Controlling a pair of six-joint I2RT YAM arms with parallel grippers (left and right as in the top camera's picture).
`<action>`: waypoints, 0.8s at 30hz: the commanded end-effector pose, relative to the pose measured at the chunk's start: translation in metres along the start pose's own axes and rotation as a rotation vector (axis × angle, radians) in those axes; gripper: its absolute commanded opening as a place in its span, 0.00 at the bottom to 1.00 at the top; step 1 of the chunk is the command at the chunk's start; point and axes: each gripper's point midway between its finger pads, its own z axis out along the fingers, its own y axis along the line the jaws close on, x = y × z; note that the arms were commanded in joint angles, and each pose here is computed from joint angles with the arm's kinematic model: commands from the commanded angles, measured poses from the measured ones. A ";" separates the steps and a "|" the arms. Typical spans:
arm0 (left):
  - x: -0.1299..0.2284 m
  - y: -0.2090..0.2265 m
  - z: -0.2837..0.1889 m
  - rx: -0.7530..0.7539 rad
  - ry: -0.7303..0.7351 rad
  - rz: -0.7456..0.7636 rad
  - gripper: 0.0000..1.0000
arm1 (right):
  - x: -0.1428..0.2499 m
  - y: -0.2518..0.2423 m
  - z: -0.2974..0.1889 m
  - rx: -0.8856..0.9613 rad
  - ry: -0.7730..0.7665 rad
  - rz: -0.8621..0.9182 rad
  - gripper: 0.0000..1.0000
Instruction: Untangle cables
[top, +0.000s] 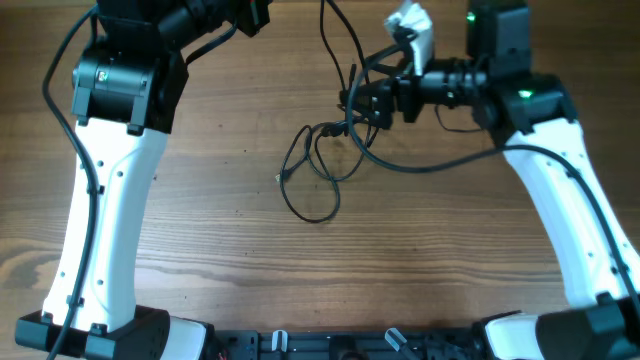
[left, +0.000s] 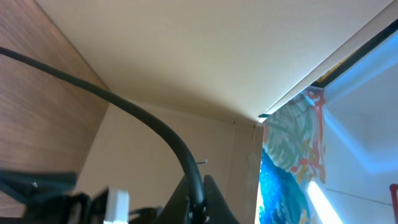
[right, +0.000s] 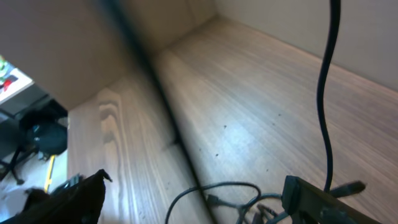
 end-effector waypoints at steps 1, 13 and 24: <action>0.007 -0.006 -0.004 0.010 0.027 0.000 0.04 | 0.015 -0.028 0.022 0.066 0.039 0.105 0.35; -0.131 0.145 -0.077 -0.757 -0.699 0.280 0.04 | -0.022 -0.030 -0.110 0.456 -0.207 0.541 0.04; -0.118 0.143 -0.032 -0.740 -0.382 0.629 0.04 | 0.076 -0.054 -0.083 0.560 0.178 0.659 0.04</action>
